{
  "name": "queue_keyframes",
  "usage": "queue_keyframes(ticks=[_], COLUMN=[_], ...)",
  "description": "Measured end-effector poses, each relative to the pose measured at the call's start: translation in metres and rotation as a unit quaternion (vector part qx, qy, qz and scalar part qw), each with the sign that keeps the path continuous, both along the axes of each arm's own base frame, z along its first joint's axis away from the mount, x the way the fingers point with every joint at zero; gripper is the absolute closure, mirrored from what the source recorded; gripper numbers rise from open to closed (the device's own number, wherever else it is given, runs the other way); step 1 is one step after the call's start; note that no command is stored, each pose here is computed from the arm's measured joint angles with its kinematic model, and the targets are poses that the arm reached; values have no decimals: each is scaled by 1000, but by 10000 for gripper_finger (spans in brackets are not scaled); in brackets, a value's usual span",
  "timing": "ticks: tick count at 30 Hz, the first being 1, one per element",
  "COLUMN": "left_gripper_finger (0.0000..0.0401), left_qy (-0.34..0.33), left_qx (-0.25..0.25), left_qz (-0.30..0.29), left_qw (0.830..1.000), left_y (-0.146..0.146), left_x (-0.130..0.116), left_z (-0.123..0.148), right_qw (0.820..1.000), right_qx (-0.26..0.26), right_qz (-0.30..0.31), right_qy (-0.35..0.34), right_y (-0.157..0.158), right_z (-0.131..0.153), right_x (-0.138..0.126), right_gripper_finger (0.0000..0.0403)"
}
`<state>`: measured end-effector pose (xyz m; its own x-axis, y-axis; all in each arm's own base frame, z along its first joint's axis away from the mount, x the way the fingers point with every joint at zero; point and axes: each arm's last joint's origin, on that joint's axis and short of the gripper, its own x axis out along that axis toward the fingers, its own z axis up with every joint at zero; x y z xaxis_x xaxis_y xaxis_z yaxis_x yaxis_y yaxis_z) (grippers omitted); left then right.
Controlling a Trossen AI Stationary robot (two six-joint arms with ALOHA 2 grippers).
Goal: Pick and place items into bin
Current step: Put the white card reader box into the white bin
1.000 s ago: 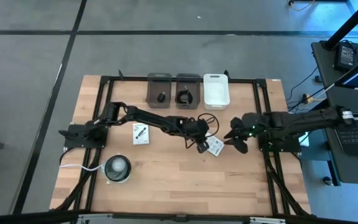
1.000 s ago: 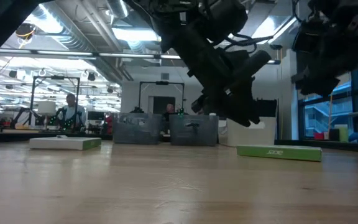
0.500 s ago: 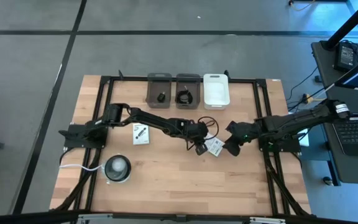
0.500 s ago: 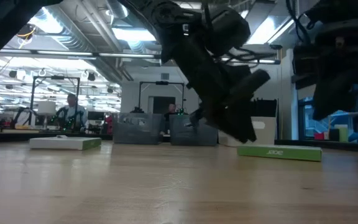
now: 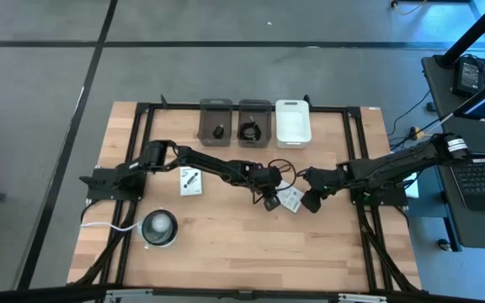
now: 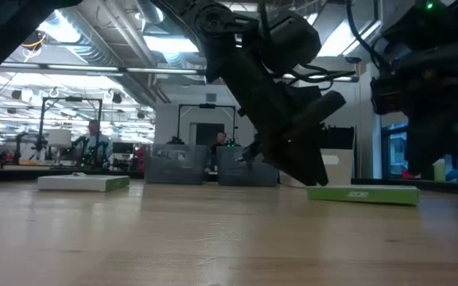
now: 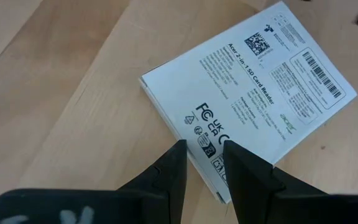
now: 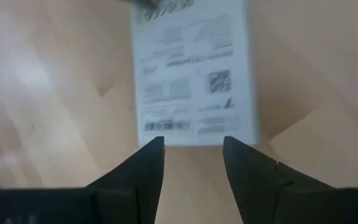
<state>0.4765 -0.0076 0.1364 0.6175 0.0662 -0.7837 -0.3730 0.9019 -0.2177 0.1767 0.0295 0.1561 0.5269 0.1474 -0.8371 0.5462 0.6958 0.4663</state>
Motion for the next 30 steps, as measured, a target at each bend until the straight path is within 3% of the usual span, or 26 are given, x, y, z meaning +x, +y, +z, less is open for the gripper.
queue_keyframes(ticks=[5, 12, 19, 23, 30], left_gripper_finger=[301, 301, 301, 301, 301], left_qy=[6, 15, 16, 18, 20], left_qx=[0, 1, -1, -21, -20], left_qz=[0, 2, 4, 7, 8], left_qw=[1000, 1000, 1000, 1000, 1000], left_y=[0, 2, 2, 4, 5], left_x=[-1, -2, -2, -3, -3], left_z=[-1, -2, -2, -2, -2], right_qw=[1000, 996, 995, 1000, 990], right_qx=[8, -22, -20, 25, 31], right_qz=[-3, 81, 95, 14, -133], right_qy=[-3, -16, -17, 10, 47], right_y=[0, 1, 2, 1, -4], right_z=[1, 1, 1, 0, -4], right_x=[0, 0, 0, -2, -6], right_gripper_finger=[233, 233, 233, 233, 233])
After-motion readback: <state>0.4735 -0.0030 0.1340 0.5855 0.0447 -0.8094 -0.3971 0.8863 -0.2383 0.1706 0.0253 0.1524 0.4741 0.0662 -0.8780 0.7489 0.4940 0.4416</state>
